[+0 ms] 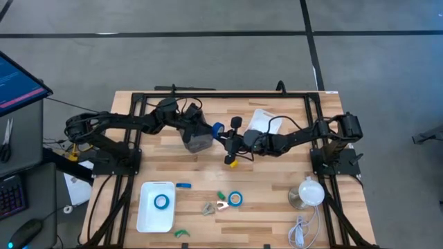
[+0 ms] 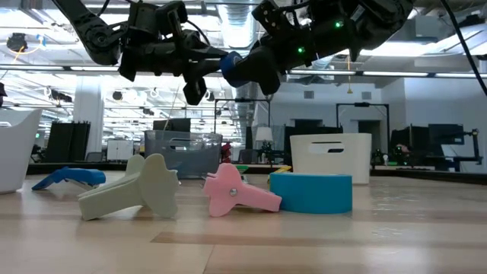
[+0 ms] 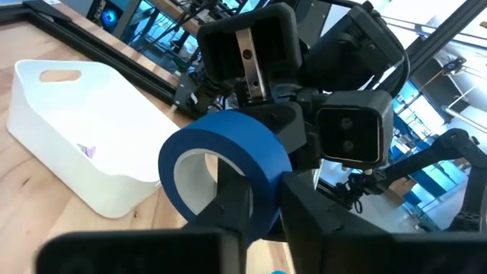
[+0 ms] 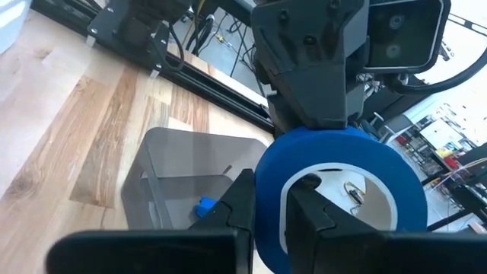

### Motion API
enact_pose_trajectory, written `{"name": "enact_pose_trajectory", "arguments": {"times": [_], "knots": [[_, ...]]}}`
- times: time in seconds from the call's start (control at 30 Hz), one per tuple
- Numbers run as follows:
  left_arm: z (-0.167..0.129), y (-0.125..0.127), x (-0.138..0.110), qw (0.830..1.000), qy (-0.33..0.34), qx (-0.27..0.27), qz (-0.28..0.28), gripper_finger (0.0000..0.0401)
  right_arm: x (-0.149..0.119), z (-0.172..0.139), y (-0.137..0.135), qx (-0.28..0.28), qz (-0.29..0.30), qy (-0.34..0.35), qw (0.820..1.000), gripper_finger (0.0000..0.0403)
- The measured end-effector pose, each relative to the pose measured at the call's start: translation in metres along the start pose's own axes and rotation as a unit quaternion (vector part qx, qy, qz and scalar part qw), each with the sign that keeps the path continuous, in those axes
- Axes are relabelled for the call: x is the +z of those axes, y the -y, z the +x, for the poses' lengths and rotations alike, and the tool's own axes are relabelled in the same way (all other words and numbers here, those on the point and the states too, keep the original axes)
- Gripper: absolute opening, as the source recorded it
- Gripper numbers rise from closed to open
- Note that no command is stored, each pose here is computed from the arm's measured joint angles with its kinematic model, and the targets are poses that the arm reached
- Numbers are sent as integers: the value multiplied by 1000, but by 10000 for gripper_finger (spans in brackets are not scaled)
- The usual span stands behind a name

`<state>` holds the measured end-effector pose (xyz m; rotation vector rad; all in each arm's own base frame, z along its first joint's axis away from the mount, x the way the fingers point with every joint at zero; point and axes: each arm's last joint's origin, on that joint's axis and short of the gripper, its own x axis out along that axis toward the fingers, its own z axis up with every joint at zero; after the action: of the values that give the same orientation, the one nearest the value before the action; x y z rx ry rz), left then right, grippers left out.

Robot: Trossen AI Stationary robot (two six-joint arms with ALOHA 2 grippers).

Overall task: Pick and place Stapler, Stapler remover, tape
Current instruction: Put the blue tape into the bottom white bin

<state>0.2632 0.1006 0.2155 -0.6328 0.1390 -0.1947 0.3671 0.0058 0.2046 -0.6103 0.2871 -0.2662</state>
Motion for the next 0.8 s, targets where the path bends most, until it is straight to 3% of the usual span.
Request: {"name": "enact_pose_trajectory", "arguments": {"times": [0.23, 0.8], "knots": [[0, 2, 0, 1000, -1, -10, 5, 105, 3, 0, 0, 18, 5, 19, 1000, 28], [3, 6, -1, 1000, -4, -24, 9, 103, 1, 3, 6, 42, 28, 44, 998, 28]]}}
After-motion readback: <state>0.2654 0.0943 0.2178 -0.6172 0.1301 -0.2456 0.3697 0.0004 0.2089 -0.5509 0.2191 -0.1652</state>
